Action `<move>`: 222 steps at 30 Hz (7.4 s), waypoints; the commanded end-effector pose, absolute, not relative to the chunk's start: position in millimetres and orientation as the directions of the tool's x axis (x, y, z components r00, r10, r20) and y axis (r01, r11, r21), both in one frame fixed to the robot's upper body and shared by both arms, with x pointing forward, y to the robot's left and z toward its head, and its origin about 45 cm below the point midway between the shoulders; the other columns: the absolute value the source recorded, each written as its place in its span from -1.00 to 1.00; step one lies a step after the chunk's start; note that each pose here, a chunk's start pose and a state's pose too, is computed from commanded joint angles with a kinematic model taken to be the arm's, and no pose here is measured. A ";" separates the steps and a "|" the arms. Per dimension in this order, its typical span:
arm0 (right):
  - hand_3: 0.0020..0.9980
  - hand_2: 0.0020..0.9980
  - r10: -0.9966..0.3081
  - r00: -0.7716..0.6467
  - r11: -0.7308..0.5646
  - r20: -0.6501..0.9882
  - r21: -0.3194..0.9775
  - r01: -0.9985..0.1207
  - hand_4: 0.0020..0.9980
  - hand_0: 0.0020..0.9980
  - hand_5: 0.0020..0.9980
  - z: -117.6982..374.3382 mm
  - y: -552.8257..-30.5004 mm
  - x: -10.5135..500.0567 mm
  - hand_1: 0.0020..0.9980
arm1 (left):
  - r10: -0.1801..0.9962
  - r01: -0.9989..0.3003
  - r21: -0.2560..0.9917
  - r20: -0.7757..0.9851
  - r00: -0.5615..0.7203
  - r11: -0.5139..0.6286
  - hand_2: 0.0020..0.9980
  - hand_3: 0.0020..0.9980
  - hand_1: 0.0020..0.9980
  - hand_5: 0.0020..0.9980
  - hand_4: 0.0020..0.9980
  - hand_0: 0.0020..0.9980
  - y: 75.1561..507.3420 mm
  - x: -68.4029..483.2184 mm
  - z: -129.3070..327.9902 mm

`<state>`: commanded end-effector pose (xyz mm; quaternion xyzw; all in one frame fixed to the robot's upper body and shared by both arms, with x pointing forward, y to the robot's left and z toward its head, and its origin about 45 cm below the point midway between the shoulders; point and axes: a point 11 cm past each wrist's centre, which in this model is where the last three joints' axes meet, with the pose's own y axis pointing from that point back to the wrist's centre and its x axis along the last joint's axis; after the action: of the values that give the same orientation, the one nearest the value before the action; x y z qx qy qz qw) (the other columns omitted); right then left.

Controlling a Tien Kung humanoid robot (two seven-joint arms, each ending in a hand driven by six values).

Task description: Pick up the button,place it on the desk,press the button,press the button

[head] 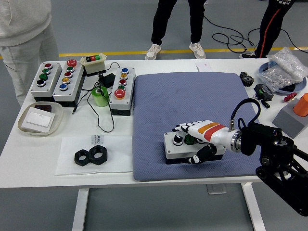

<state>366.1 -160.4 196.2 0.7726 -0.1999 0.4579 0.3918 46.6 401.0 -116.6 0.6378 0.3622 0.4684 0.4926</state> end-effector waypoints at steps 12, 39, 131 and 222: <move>1.00 1.00 0.044 0.459 -0.623 0.887 0.384 -0.682 0.78 0.87 -0.43 213.3 -159.3 367.5 0.90 | 0.924 0.005 0.967 0.241 0.298 -0.253 0.93 0.69 0.83 1.00 0.13 0.50 401.7 44.8 -116.6; 0.63 -0.08 0.066 0.151 -0.524 0.986 0.164 -0.836 0.23 -0.06 -1.00 315.7 -222.3 358.2 -0.13 | 0.936 0.016 0.967 0.242 0.257 -0.255 0.93 0.69 0.83 1.00 0.12 0.50 405.6 37.4 -116.3; 0.46 -0.78 0.057 0.403 -0.688 0.913 0.329 -0.647 -0.16 -0.59 -1.00 302.0 -193.9 333.9 -0.90 | 0.930 -0.009 0.954 0.293 0.223 -0.298 0.92 0.69 0.83 1.00 0.12 0.50 427.2 47.6 -108.2; 0.33 -0.78 0.208 0.330 -0.557 0.921 0.389 -0.734 -0.17 -0.58 -1.00 253.8 -226.9 337.5 -0.89 | 0.930 -0.020 0.958 0.281 0.238 -0.285 0.92 0.67 0.82 1.00 0.12 0.49 421.1 52.5 -109.7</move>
<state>337.5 -226.9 253.8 0.6924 -0.1898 0.5468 0.4308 52.5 421.1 -109.7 0.6268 0.3630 0.4994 0.4753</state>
